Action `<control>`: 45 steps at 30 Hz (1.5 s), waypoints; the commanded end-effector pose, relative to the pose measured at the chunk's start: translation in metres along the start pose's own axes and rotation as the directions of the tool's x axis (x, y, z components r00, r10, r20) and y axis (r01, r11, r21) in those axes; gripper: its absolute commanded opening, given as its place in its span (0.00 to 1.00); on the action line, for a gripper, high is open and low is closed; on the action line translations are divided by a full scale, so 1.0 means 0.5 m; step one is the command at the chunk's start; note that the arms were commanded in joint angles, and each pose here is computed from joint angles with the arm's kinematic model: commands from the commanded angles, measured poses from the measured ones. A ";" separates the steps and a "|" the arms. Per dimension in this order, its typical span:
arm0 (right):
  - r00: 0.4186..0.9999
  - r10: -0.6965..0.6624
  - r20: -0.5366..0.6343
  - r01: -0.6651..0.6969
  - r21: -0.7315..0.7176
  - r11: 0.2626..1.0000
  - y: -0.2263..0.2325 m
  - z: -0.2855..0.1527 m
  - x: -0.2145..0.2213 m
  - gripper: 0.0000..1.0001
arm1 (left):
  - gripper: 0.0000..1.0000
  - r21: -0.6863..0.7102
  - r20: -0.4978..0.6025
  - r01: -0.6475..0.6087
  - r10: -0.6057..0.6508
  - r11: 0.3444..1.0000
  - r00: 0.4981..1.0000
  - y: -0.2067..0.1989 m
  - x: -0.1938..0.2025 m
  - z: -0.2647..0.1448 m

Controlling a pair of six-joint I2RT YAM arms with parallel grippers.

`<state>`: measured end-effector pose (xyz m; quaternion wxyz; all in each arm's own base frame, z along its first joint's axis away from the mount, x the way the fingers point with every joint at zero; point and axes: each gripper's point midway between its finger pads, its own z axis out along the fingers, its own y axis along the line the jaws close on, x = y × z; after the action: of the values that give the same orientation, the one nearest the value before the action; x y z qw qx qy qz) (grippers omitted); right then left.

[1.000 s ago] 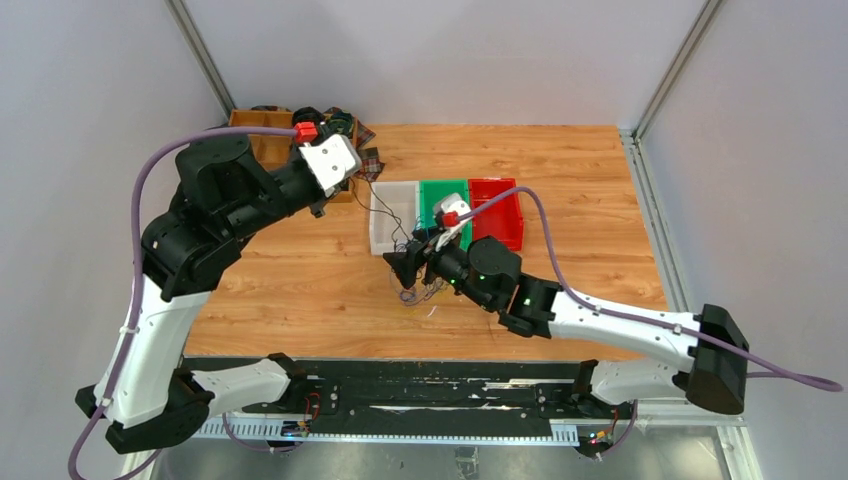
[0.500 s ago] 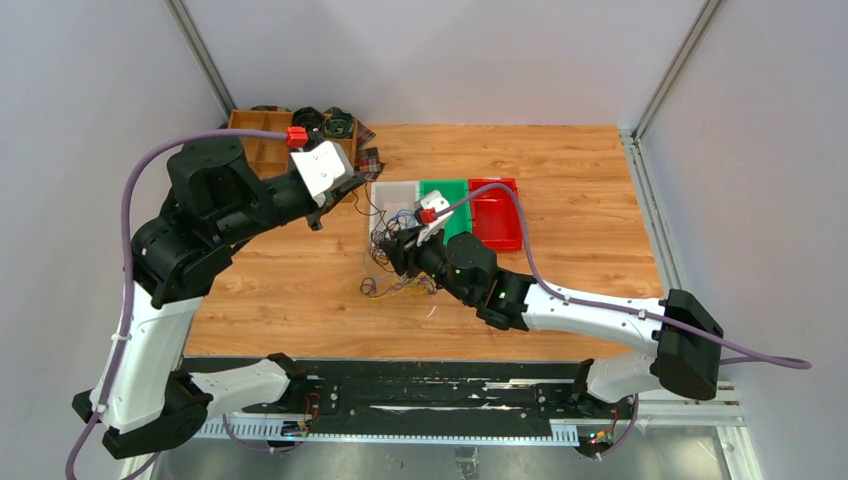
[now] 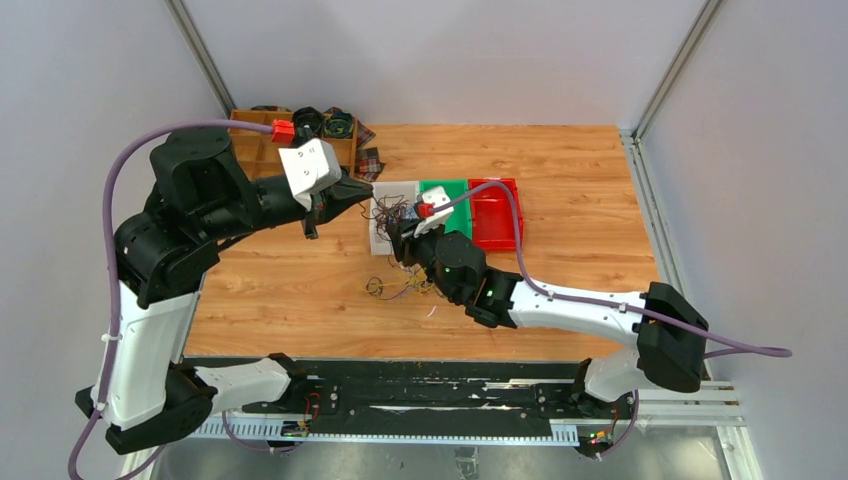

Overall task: Untangle the cables
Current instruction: Untie the cable.

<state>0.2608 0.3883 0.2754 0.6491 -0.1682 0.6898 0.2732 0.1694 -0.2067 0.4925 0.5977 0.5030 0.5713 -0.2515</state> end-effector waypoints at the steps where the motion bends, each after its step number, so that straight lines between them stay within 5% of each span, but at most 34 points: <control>1: 1.000 0.004 0.022 -0.005 0.048 0.999 -0.006 0.003 0.002 0.28 | 0.00 0.086 0.047 0.027 -0.031 0.996 0.998 -0.036 -0.032 -0.012; 7: 0.999 0.015 -0.043 -0.011 0.089 0.996 -0.042 -0.027 0.079 0.01 | 0.00 0.051 0.064 -0.005 0.001 0.999 0.998 -0.023 -0.048 -0.021; 23: 0.964 0.104 -0.243 -0.045 0.236 0.971 -0.158 -0.152 0.301 0.01 | 0.00 -0.261 0.066 -0.214 0.239 0.941 0.969 0.103 -0.140 -0.078; 29: 0.928 0.147 -0.344 -0.043 0.292 0.955 -0.202 -0.223 0.383 0.01 | 0.00 -0.519 0.037 -0.303 0.375 0.799 0.926 0.196 -0.203 -0.135; 34: 0.903 0.184 -0.389 -0.049 0.331 0.942 -0.232 -0.277 0.427 0.01 | 0.00 -0.753 0.035 -0.273 0.450 0.599 0.892 0.277 -0.273 -0.207; 41: 0.881 0.189 -0.435 -0.010 0.382 0.924 -0.265 -0.332 0.452 0.01 | 0.00 -0.912 0.010 -0.202 0.510 0.357 0.860 0.328 -0.317 -0.291; 45: 0.884 0.189 -0.427 -0.001 0.403 0.915 -0.279 -0.347 0.438 0.01 | 0.01 -0.940 0.012 -0.170 0.529 0.295 0.848 0.334 -0.320 -0.310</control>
<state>0.1869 0.2284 0.0479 0.4786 -0.0731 0.8603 0.1596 0.2393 -0.0917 0.6769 0.8525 0.2569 0.4363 0.1298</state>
